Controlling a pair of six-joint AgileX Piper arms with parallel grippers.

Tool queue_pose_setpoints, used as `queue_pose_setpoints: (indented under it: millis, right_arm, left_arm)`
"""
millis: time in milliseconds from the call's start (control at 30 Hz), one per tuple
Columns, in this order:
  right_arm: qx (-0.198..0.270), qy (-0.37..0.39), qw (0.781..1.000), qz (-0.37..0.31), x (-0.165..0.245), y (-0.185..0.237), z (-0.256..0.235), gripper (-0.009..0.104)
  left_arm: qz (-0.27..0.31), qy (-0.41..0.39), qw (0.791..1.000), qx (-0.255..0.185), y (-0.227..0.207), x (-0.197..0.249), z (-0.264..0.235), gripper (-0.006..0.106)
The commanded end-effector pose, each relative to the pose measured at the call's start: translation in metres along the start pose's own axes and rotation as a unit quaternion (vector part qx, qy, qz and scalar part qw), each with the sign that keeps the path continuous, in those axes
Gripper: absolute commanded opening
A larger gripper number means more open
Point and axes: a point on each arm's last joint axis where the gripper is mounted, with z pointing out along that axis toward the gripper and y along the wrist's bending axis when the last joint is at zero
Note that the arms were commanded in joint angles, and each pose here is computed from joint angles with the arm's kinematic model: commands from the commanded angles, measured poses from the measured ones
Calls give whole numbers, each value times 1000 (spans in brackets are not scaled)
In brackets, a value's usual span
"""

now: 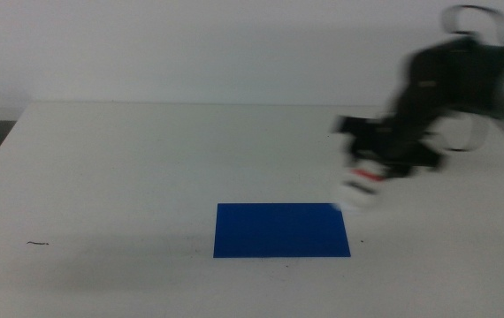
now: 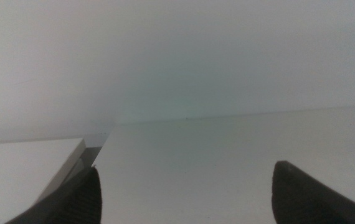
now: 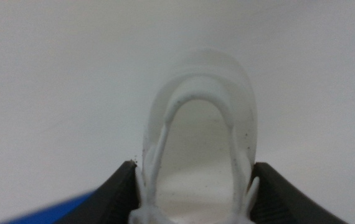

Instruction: Use one arm to grab the shoe from the table and place it on the mat.

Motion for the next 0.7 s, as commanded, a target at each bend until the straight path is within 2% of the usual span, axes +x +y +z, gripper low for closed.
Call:
queue_pose_setpoints:
  millis: [0, 100, 200, 533, 567, 667]
  right_arm:
    - [-23, 0, 999, -23, 23, 41, -6, 15]
    - [-28, 14, 999, -40, 46, 75, -2, 15]
    - [-23, 29, 998, -47, 60, 91, 2, 15]
    - [-31, 34, 998, -36, 64, 95, 2, 14]
    - [-25, 39, 999, -8, 65, 94, 2, 14]
    - [7, 32, 991, 131, 64, 89, 2, 14]
  left_arm:
    - [-3, -3, 1000, 1, 0, -1, 0, 94]
    - [-3, -3, 1000, 1, 0, -1, 0, 94]
    - [-3, -3, 1000, 1, 0, -1, 0, 94]
    - [-3, -3, 1000, 1, 0, -1, 0, 94]
    - [-3, -3, 1000, 1, 0, -1, 0, 94]
    - [-3, -3, 1000, 1, 0, -1, 0, 94]
